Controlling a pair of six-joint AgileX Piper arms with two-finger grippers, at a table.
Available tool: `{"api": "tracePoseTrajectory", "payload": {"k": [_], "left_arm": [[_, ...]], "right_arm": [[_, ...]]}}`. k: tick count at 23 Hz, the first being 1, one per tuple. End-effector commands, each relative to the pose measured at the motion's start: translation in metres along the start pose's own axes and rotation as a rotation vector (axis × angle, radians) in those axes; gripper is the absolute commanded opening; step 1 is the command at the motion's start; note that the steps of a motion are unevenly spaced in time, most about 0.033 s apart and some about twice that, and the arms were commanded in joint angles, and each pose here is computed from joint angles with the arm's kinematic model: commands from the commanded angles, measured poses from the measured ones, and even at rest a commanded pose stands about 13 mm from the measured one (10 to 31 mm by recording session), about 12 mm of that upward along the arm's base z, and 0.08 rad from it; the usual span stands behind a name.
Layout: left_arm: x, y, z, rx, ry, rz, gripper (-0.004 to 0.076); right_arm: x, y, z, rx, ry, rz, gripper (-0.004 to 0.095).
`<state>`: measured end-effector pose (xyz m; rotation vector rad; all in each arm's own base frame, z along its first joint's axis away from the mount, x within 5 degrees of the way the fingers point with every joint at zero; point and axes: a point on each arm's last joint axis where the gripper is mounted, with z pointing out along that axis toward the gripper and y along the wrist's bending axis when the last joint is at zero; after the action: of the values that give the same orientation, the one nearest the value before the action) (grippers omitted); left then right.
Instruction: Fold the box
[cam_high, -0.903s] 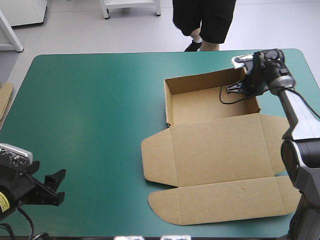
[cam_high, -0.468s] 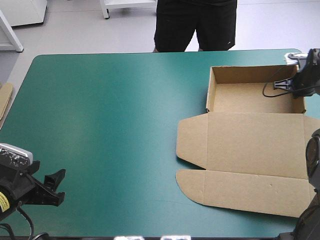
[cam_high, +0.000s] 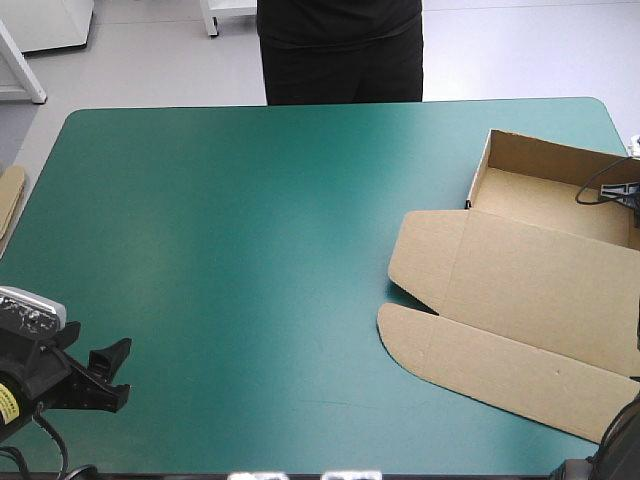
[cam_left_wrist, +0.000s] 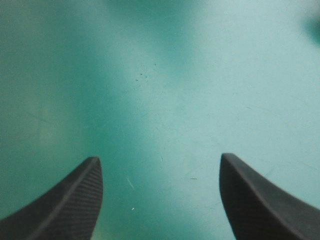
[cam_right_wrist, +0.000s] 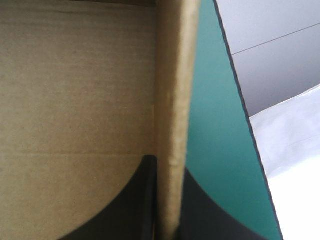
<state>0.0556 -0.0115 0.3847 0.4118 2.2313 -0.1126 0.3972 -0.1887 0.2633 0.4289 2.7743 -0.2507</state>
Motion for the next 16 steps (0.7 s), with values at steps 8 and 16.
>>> {"api": "tracePoseTrajectory", "payload": {"k": [8,16], "left_arm": [[-0.001,0.002,-0.003,-0.018,0.025,0.003,0.0475],[-0.002,0.007,-0.004,-0.065,0.015,0.056,0.0475]], "right_arm": [[-0.006,-0.007,-0.012,0.049,-0.056,-0.031,0.0029],[-0.004,-0.009,-0.048,0.052,-0.131,-0.029,0.0555]]}}
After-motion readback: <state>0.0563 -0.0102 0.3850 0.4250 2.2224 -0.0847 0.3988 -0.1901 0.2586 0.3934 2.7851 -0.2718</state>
